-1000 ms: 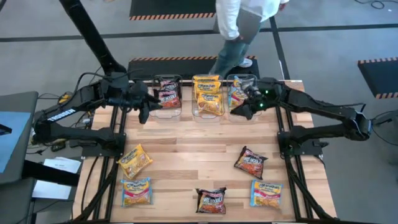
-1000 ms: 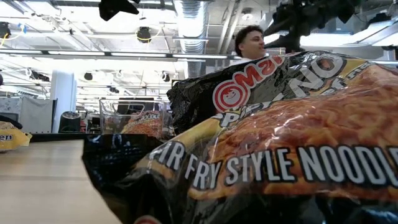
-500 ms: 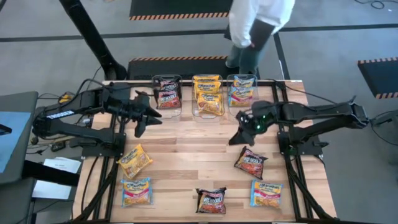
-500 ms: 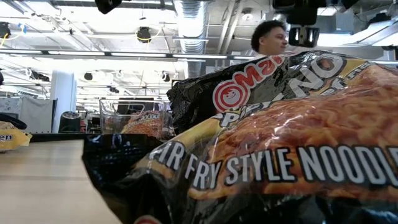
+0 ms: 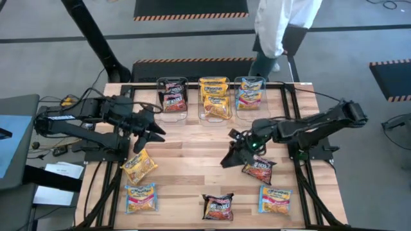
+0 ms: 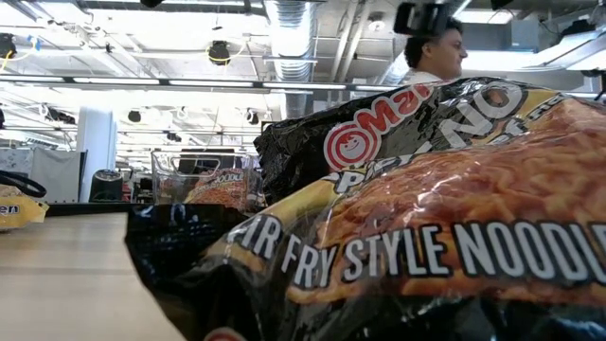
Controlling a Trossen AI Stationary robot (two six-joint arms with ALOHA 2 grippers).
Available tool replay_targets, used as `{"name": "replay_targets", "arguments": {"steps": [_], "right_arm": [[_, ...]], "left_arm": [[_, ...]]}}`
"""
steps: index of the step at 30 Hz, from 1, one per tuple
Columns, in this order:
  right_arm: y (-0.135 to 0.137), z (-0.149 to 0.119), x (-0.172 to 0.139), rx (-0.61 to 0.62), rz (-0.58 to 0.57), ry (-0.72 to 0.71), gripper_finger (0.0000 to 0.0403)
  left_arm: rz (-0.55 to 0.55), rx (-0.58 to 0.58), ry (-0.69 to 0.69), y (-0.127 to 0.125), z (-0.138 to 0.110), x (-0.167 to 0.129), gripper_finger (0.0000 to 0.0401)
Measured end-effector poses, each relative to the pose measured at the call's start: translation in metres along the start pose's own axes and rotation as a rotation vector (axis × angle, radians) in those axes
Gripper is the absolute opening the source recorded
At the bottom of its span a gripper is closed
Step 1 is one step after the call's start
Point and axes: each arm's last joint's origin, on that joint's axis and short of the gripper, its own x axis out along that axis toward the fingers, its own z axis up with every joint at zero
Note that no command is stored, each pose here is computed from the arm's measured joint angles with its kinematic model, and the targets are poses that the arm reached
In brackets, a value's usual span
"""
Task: Sort Maruchan noodles
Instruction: Put the black noodle pack into the left transparent bin
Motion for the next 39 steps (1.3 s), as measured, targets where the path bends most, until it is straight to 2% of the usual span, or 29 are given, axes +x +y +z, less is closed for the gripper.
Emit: {"name": "replay_targets", "arguments": {"steps": [7, 15, 21, 25, 33, 36, 39], "right_arm": [[-0.004, -0.007, 0.029, 0.04, 0.123, -0.013, 0.0231], [-0.013, -0.016, 0.059, 0.053, 0.277, -0.047, 0.0235], [-0.014, -0.023, 0.083, -0.006, 0.261, 0.045, 0.0235], [-0.009, -0.025, 0.096, -0.059, 0.171, 0.133, 0.0235], [-0.014, -0.031, 0.096, -0.144, -0.237, 0.377, 0.0234], [-0.017, -0.036, 0.093, -0.158, -0.303, 0.413, 0.0234], [-0.017, -0.04, 0.094, -0.171, -0.313, 0.433, 0.0234]], "left_arm": [[-0.054, -0.016, 0.024, -0.012, -0.005, 0.001, 0.0141], [-0.087, -0.014, 0.039, -0.02, -0.008, 0.001, 0.0141], [-0.055, -0.008, 0.024, -0.022, -0.008, 0.001, 0.0141], [-0.046, -0.01, 0.021, -0.022, -0.008, 0.001, 0.0141], [-0.009, -0.012, 0.005, -0.02, -0.008, 0.001, 0.0141], [0.0, -0.016, 0.002, -0.02, -0.008, 0.001, 0.0141], [0.0, -0.031, 0.002, -0.02, -0.008, 0.001, 0.0141]]}}
